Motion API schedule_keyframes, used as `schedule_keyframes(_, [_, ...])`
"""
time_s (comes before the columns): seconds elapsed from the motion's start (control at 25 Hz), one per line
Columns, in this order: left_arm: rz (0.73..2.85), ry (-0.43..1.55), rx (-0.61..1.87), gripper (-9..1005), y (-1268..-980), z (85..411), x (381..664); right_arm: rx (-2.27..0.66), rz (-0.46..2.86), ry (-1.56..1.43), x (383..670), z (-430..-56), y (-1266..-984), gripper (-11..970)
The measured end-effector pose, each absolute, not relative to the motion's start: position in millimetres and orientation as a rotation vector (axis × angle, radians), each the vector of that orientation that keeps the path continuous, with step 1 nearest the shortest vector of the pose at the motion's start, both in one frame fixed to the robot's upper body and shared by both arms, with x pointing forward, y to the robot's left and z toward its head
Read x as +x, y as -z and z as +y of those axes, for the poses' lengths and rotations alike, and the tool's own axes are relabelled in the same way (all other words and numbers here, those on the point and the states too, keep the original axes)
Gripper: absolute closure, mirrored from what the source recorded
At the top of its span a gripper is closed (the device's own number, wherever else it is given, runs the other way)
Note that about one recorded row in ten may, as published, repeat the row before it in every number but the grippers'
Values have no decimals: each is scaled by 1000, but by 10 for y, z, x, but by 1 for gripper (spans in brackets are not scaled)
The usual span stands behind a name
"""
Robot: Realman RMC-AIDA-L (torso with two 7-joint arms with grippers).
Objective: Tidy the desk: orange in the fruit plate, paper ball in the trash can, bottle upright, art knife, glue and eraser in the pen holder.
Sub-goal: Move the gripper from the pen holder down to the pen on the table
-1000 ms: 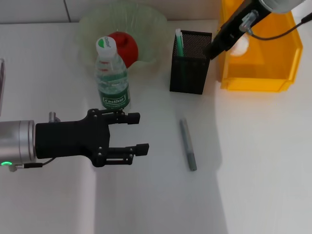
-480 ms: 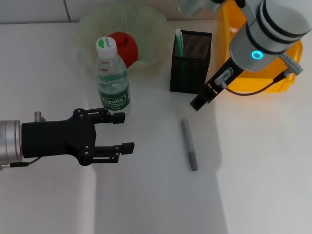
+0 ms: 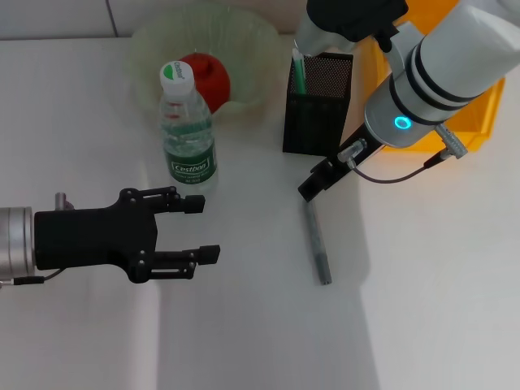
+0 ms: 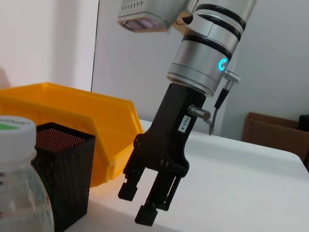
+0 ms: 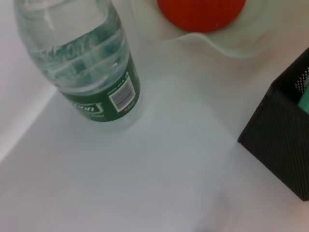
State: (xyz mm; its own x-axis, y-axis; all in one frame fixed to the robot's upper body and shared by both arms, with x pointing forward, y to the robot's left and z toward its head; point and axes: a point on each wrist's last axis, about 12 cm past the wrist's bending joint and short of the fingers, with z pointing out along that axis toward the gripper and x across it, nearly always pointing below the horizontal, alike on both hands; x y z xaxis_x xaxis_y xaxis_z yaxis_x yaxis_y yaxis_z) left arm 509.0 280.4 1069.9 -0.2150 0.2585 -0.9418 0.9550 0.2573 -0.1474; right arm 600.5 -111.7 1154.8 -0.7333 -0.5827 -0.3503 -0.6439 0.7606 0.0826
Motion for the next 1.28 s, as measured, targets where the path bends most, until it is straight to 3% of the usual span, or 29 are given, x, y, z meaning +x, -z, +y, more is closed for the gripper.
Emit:
schedule_keyframes(0.64, [1668, 1024, 1119, 229, -10656, 2783, 5038, -974, 2649, -312, 5988, -1022, -11259, 328])
schedule_keyframes(0.84, [1669, 1025, 1117, 229, -10649, 2782, 5032, -965, 2654, -304, 5995, -1038, -11210, 568])
schedule_keyframes(1.28, [1666, 1025, 1118, 229, -10648, 2766, 5034, -965, 2654, -300, 6003, -1052, -11182, 568])
